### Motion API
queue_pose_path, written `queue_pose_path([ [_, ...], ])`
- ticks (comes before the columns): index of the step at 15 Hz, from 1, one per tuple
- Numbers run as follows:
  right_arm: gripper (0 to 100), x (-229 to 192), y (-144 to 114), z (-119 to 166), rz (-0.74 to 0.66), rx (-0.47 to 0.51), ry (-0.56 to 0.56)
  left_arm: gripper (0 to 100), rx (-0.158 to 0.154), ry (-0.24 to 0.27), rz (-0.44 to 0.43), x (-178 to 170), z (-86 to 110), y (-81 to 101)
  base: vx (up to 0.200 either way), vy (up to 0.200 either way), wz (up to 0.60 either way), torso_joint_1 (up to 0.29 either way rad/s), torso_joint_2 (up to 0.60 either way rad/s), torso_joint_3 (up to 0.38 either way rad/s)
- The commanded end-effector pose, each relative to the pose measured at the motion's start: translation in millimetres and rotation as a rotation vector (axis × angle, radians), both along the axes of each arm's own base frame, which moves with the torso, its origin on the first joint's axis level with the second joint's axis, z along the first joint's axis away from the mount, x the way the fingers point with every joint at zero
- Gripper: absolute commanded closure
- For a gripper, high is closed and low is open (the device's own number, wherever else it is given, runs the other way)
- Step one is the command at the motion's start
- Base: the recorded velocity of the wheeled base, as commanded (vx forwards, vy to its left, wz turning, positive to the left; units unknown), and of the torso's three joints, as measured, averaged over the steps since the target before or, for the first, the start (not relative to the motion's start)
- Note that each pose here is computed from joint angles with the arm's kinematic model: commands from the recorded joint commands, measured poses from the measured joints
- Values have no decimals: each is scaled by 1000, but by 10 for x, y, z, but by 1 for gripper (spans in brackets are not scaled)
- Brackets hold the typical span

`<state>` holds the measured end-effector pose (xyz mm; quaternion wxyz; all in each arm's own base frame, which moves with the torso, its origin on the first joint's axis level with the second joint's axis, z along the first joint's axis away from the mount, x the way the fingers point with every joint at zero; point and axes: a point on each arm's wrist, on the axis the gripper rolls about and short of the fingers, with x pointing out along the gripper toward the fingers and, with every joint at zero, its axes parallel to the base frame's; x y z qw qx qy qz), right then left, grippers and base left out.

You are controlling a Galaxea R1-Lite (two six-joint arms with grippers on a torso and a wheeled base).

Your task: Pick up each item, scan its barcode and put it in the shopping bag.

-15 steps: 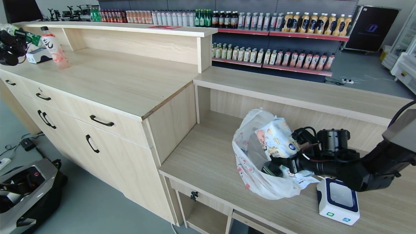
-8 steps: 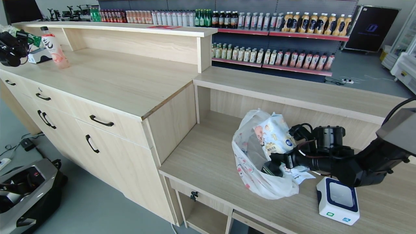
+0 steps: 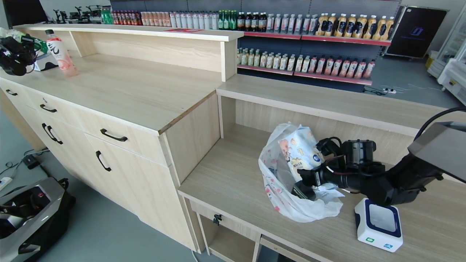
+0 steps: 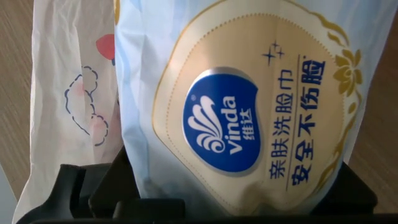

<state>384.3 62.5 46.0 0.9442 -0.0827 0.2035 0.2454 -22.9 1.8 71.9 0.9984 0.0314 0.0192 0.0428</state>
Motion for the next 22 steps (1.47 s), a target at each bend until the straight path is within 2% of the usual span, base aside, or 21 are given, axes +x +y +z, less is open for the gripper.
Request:
queue_pose_path([
  [1, 100, 12, 12, -50, 3, -2, 10, 0, 0, 0, 1, 0, 0, 0, 0, 0, 0, 0, 0, 0],
  [9, 100, 120, 28, -115, 0, 5, 7, 0, 0, 0, 1, 0, 0, 0, 0, 0, 0, 0, 0, 0],
  [10, 0, 127, 29, -128, 1, 3, 8, 0, 0, 0, 1, 0, 0, 0, 0, 0, 0, 0, 0, 0],
  [17, 0, 172, 80, -39, 12, 11, -31, 0, 0, 0, 1, 0, 0, 0, 0, 0, 0, 0, 0, 0],
  [22, 0, 53, -18, 517, -5, 23, -158, 0, 0, 0, 1, 0, 0, 0, 0, 0, 0, 0, 0, 0],
])
